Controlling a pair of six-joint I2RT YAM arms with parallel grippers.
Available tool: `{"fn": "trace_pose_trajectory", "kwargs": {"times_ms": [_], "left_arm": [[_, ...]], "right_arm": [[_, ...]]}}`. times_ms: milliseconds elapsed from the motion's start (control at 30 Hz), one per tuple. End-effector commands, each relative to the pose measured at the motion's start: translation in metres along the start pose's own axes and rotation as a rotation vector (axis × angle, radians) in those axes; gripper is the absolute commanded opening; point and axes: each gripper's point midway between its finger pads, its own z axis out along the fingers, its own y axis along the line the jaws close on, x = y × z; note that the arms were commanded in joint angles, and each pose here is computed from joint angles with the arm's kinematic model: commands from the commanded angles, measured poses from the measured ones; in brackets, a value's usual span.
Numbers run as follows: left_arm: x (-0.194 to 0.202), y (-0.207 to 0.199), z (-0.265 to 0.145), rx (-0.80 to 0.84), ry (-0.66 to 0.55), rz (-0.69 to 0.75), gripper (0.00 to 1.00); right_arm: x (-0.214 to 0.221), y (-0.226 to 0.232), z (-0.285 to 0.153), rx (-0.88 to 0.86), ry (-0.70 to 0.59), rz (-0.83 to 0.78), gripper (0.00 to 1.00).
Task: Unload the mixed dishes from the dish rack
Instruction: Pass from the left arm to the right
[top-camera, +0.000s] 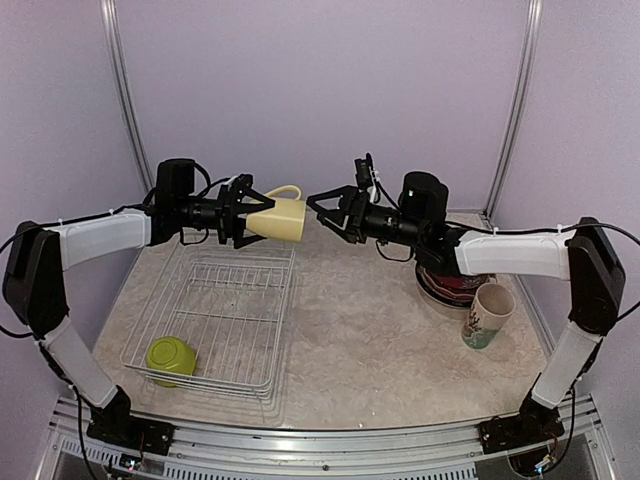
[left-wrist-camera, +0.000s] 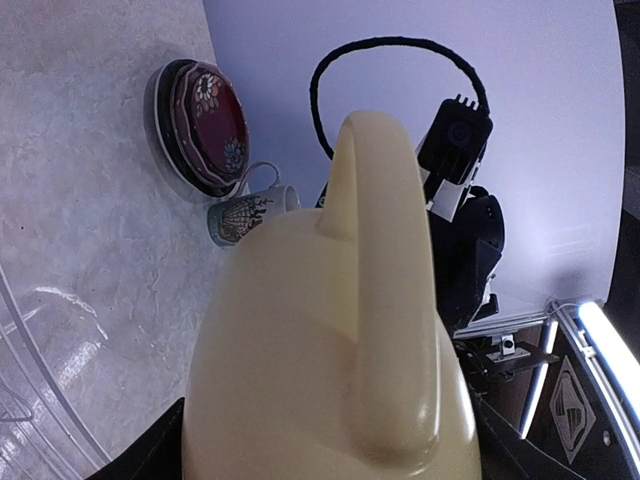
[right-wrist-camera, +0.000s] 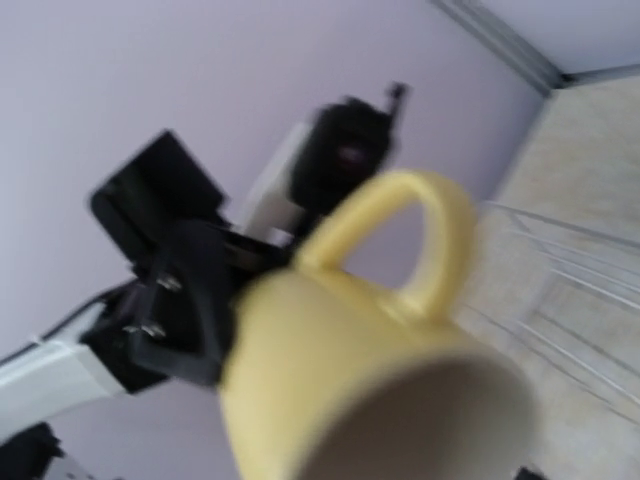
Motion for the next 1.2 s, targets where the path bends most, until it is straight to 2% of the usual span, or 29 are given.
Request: {"fn": "trace_pose_trajectory", "kwargs": {"times_ms": [0,133,400,700,867,967,1100,1167], "left_arm": [[0.0,-0.012,0.001,0.037,0.007,0.068,0.56],[0.005,-0.011,0.007,0.037,0.024,0.067,0.56],[0.008,-0.01,0.01,0.042,0.042,0.063,0.57],[0.018,-0.014,0.02,0.044,0.089,0.084,0.61],[0.019,-0.016,0.021,0.039,0.098,0.099,0.67],[0.016,-0.019,0.016,0.028,0.086,0.115,0.74],[0.009,-0.025,0.006,0.004,0.047,0.162,0.94],[0.008,-0.026,0.001,-0.015,0.029,0.175,0.99]], "right_arm": [[0.004,0.026,0.025,-0.146,0.031,0.017,0.8],[0.014,0.034,0.04,-0.23,0.063,0.06,0.73],[0.024,0.033,0.044,-0.26,0.07,0.085,0.49],[0.024,0.038,0.037,-0.273,0.058,0.079,0.15],[0.023,0.041,0.029,-0.27,0.048,0.067,0.0],[0.021,0.041,0.023,-0.242,0.041,0.046,0.0],[0.019,0.041,0.014,-0.179,0.034,0.002,0.0],[0.019,0.04,0.009,-0.144,0.033,-0.026,0.0]]}}
